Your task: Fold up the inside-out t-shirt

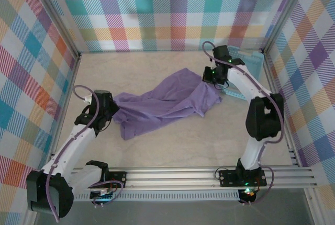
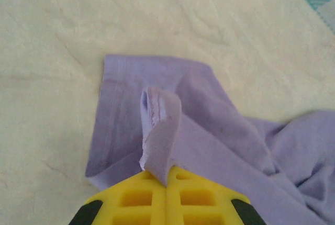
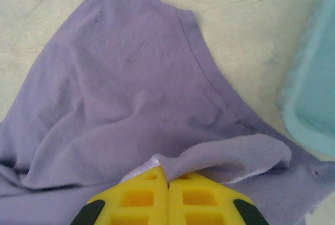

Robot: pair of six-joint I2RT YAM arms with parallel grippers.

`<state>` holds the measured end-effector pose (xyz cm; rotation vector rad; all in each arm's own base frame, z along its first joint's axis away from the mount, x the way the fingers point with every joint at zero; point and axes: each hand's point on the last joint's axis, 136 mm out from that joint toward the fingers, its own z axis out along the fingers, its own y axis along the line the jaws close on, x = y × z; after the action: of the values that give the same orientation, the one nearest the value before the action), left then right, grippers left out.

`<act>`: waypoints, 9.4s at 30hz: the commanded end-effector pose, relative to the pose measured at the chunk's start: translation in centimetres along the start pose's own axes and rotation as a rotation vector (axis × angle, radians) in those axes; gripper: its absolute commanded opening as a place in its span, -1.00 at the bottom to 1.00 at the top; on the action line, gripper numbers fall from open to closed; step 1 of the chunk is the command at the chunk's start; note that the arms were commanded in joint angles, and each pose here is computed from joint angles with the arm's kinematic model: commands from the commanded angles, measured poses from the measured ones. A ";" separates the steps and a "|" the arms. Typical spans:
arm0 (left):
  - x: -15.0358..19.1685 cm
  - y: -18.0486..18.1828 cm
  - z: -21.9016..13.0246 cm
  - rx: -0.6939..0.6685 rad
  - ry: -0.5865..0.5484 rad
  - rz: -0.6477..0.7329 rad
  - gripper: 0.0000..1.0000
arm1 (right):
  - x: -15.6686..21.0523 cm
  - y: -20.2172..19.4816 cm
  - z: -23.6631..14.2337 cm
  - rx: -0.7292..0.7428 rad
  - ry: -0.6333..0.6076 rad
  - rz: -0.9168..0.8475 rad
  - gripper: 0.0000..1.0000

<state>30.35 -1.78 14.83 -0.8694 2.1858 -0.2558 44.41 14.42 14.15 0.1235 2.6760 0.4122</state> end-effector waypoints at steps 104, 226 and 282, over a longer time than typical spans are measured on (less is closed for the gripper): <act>-18.1 -6.8 -11.9 0.332 -0.091 -0.126 -1.00 | -6.5 6.4 -44.0 -0.044 -0.968 -0.228 -1.00; 6.0 10.0 -6.3 0.035 -0.010 -0.231 -1.00 | 24.6 -10.4 -15.7 -0.055 -0.201 0.609 -1.00; -7.4 -4.1 12.8 -0.207 0.156 -0.009 0.72 | 13.2 -0.1 9.0 0.076 0.200 0.106 0.45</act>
<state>43.66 -1.66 12.32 -0.9446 2.3892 -0.2502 37.81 20.72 2.88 0.1609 2.8469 0.4577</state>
